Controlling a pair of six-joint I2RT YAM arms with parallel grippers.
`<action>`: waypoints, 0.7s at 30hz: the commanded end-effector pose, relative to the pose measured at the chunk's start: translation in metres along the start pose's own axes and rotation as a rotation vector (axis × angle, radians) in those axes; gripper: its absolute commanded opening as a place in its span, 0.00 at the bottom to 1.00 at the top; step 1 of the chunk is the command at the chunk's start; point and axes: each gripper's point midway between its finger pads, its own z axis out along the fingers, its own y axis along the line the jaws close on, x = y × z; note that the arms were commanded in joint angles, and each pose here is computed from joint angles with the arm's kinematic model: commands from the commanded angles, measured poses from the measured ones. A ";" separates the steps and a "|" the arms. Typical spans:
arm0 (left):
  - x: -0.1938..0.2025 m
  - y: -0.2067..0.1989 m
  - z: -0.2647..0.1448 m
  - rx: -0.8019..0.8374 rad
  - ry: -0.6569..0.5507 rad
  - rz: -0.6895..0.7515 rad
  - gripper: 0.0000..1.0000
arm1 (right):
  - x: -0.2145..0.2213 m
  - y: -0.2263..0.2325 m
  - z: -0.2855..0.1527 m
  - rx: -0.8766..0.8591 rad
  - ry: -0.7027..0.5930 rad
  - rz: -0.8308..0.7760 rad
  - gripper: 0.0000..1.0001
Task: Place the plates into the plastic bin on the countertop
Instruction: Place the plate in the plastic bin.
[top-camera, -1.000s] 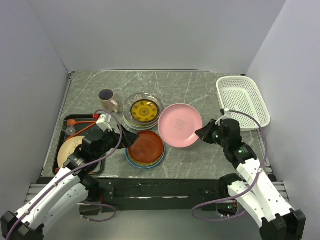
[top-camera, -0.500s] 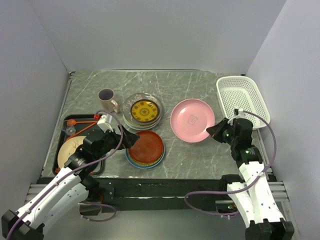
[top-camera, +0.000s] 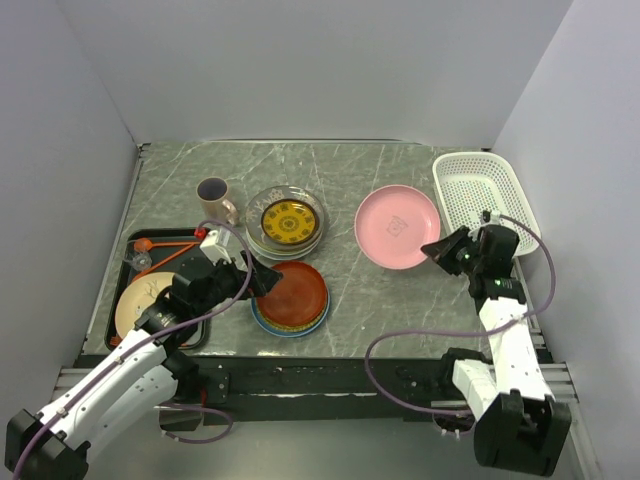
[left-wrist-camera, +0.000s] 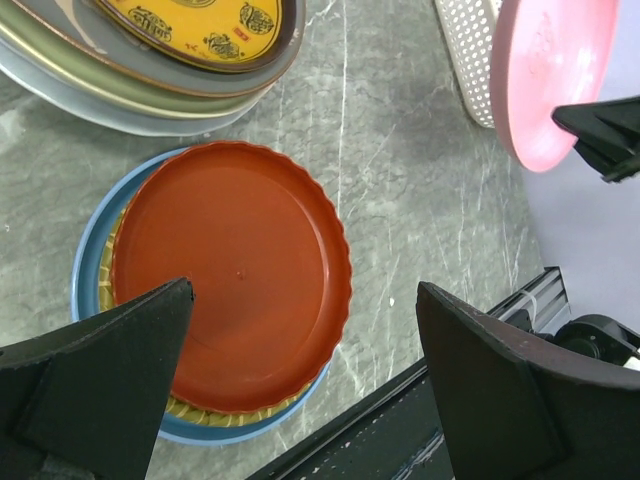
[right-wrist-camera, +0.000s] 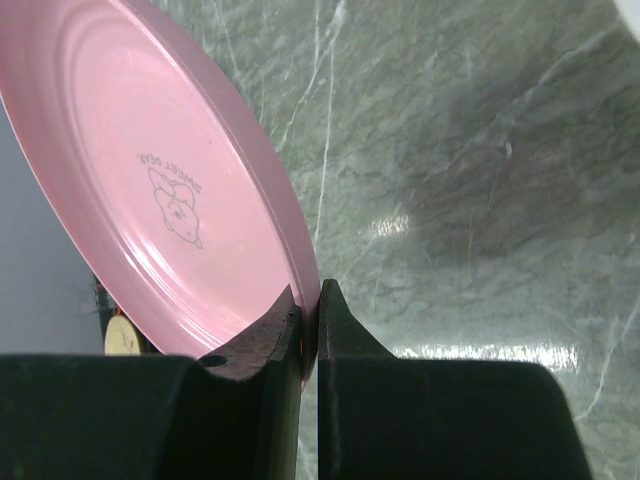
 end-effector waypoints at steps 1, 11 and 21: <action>-0.012 -0.015 -0.002 0.057 -0.039 0.004 0.99 | -0.046 0.035 0.001 -0.102 -0.100 -0.033 0.00; -0.011 -0.016 0.002 0.059 -0.025 0.011 0.99 | -0.073 0.028 0.015 -0.058 -0.132 0.010 0.00; -0.010 -0.014 0.003 0.054 -0.021 0.015 0.99 | -0.099 0.007 0.024 -0.007 -0.165 0.065 0.00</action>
